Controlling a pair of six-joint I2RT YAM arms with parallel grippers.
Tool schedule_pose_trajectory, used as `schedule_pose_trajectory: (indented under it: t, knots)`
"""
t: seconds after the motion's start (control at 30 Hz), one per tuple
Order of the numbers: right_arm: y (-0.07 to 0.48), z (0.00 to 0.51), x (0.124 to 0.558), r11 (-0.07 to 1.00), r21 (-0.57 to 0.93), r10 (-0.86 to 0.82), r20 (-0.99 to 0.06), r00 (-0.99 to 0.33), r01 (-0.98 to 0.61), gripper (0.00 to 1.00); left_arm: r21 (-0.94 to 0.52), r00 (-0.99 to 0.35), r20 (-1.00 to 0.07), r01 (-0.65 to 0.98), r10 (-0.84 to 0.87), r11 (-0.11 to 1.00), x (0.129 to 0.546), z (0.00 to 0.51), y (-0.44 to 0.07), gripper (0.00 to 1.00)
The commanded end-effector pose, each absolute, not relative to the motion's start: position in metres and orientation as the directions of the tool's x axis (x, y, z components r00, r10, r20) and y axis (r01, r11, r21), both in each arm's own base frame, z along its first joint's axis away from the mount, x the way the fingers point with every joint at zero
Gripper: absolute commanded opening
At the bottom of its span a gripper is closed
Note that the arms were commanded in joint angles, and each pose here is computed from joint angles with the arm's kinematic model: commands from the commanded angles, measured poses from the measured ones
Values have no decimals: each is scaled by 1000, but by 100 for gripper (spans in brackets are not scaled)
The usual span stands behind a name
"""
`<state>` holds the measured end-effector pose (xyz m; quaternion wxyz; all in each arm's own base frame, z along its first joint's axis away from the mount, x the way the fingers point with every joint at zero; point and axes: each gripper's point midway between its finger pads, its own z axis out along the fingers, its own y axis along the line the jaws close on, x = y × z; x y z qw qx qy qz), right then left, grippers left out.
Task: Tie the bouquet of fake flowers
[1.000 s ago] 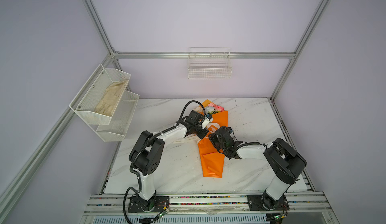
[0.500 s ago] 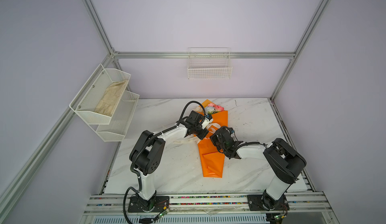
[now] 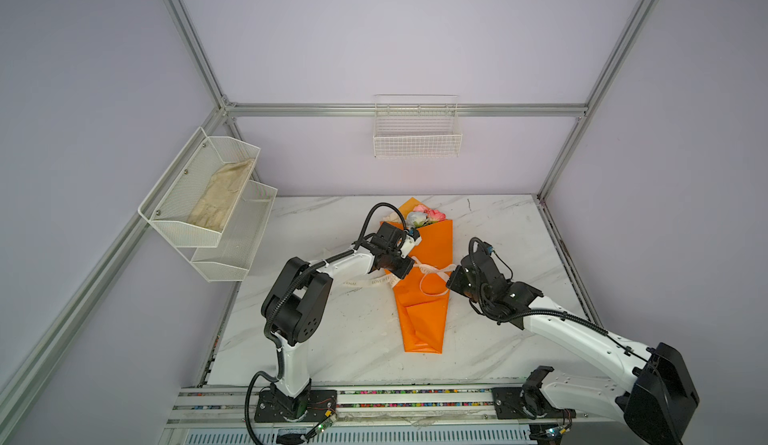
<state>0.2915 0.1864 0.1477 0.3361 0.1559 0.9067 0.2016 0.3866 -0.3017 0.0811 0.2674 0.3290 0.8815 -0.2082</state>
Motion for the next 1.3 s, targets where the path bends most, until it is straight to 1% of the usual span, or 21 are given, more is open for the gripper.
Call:
schedule_pose_trajectory:
  t: [0.0,0.03,0.07,0.13,0.2,0.27,0.37,0.47,0.67,0.7,0.8,0.93,1.07,1.17,1.27]
  knots:
    - [187,106,278,958,286,151,-488,-859,6,0,-231,-646,-628,687,434,689,389,92,-311,9]
    - [202,98,277,949,309,91,-456,-885,-62,0,-236,-647,-625,690,437,684,388,92,-312,9]
    - [212,89,276,943,320,53,-422,-905,-94,0,-239,-648,-623,691,438,682,388,91,-312,8]
    - [223,76,277,933,344,33,-383,-923,-110,0,-245,-648,-620,695,442,676,387,90,-313,8]
    - [229,71,281,923,368,38,-383,-923,-115,9,-247,-648,-621,696,441,674,387,91,-315,8]
    - [232,70,285,915,388,48,-385,-922,-115,16,-251,-650,-620,695,439,674,388,90,-315,8]
    - [225,65,292,929,358,62,-398,-915,-93,25,-254,-647,-624,699,439,668,387,92,-317,8]
    - [218,65,297,942,327,67,-417,-906,-81,30,-254,-644,-625,701,440,666,388,94,-317,8]
    - [214,82,299,944,314,58,-462,-885,-103,31,-247,-641,-627,702,442,668,387,97,-316,8]
    - [211,84,299,946,310,65,-473,-879,-97,33,-246,-641,-627,703,444,668,387,97,-315,8]
    - [207,79,300,949,298,60,-478,-876,-98,36,-245,-640,-627,703,444,667,386,98,-315,8]
    - [203,69,307,962,266,70,-461,-885,-62,36,-247,-639,-628,705,444,665,386,98,-316,8]
    - [204,67,316,969,241,63,-478,-876,-62,36,-247,-638,-629,705,444,664,386,98,-315,8]
    - [206,69,322,969,236,57,-494,-867,-71,34,-248,-640,-627,705,445,664,385,97,-315,8]
    - [199,72,326,976,215,79,-509,-857,-38,24,-244,-637,-629,706,445,665,384,99,-314,8]
